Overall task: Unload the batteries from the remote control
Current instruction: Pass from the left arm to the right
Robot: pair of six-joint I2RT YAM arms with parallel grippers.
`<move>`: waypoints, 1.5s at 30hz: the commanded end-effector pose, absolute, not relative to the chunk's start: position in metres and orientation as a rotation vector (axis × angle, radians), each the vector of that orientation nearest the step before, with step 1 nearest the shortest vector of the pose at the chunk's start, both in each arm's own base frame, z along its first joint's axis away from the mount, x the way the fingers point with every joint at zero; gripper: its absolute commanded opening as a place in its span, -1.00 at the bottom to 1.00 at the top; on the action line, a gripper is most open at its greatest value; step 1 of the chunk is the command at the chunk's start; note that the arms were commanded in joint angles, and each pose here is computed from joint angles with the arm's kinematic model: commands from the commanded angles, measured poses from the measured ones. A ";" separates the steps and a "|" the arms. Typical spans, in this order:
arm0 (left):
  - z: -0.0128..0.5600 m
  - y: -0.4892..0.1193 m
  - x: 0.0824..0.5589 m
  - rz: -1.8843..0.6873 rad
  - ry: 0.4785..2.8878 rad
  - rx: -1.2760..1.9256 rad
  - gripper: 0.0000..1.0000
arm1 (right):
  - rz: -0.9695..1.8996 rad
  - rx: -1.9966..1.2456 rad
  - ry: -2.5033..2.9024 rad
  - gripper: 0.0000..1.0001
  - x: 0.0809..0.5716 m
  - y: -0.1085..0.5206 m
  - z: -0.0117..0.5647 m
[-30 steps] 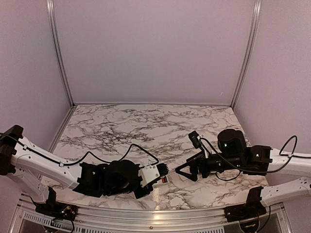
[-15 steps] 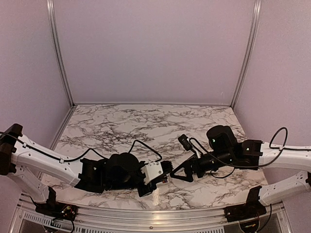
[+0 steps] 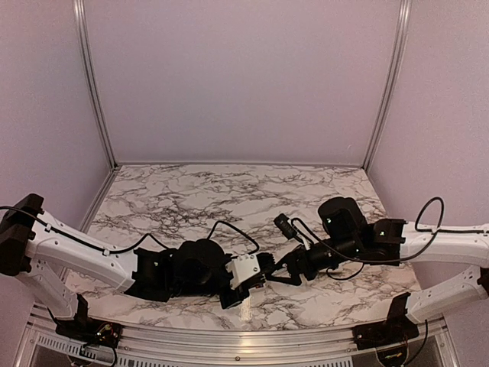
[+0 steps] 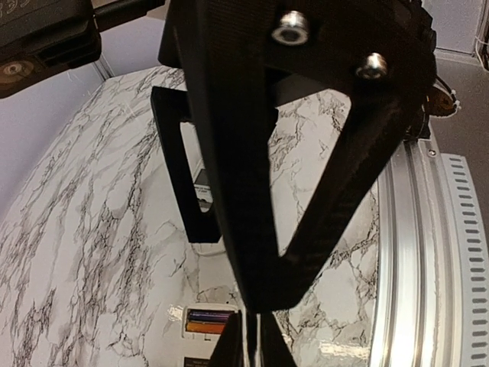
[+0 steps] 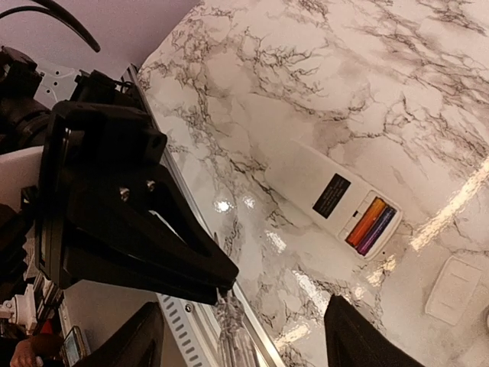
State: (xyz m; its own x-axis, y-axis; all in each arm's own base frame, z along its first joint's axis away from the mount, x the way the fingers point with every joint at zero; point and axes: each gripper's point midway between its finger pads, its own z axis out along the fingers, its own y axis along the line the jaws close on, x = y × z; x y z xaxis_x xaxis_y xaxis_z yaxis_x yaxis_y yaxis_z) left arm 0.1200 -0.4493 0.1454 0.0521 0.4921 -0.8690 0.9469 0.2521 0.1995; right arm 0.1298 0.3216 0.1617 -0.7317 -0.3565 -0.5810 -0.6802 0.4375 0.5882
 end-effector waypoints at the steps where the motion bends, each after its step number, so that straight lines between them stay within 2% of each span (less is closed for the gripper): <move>1: 0.154 -0.458 0.124 -0.638 1.561 1.353 -1.00 | 1.237 -0.887 2.271 0.30 0.137 0.329 0.177; 13: 0.152 -0.457 0.124 -0.641 1.558 1.358 -1.00 | 1.257 -0.903 2.277 -0.23 0.136 0.331 0.172; 32: 0.150 -0.458 0.125 -0.629 1.548 1.357 -1.00 | 1.259 -0.938 2.291 -0.42 0.135 0.335 0.163; 45: 0.147 -0.458 0.128 -0.625 1.549 1.355 -1.00 | 1.268 -0.948 2.293 -0.71 0.134 0.335 0.160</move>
